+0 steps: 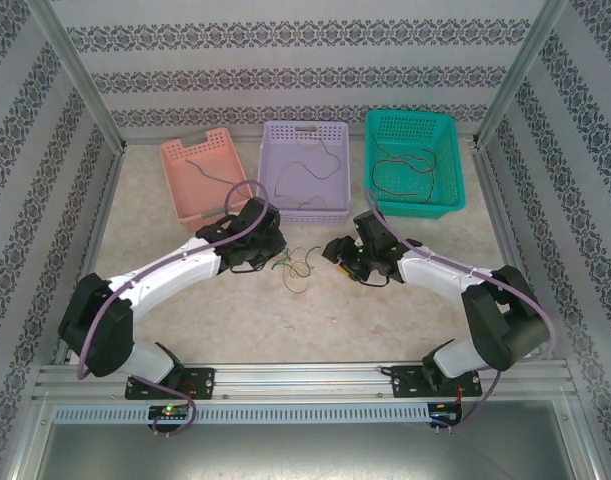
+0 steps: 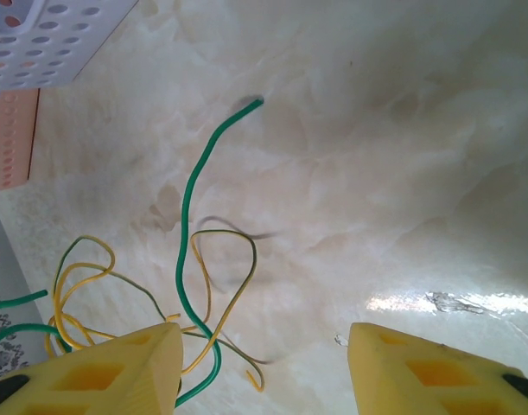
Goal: Untangle the cables
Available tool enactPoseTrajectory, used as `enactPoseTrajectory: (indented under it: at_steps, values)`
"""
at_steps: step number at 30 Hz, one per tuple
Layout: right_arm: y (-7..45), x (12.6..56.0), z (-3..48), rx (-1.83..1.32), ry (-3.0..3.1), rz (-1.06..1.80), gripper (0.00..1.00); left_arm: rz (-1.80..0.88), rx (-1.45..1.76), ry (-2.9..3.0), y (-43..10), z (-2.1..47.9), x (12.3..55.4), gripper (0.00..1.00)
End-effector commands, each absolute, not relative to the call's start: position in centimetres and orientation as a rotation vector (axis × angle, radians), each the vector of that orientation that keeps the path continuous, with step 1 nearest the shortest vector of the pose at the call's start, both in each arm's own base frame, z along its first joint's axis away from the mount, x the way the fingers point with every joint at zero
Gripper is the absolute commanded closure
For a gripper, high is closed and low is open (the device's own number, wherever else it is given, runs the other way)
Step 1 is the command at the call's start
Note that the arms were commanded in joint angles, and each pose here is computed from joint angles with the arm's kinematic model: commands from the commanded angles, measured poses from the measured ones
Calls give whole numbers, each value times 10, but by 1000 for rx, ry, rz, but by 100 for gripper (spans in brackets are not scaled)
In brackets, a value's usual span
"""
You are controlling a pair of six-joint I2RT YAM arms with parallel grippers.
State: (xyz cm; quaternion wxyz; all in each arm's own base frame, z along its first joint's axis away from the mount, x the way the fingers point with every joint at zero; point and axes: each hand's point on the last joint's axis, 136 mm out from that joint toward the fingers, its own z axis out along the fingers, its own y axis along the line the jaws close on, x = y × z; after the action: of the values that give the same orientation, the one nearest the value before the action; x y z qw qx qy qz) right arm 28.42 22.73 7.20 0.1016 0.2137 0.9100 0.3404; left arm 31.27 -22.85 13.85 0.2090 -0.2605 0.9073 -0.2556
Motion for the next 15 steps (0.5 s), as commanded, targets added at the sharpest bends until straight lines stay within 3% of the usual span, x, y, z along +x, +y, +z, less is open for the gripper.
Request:
enactPoseTrajectory:
  at_steps: [1, 7, 15]
  values:
    - [236, 292, 96, 568, 2614, 1041, 45, -843, -552, 2395, -241, 178, 318, 100]
    - [246, 305, 132, 645, 2465, 1211, 42, -1127, -382, 2234, -271, 211, 321, 100]
    - [252, 306, 180, 558, 2365, 1270, 44, -1102, -377, 2256, -274, 208, 324, 100]
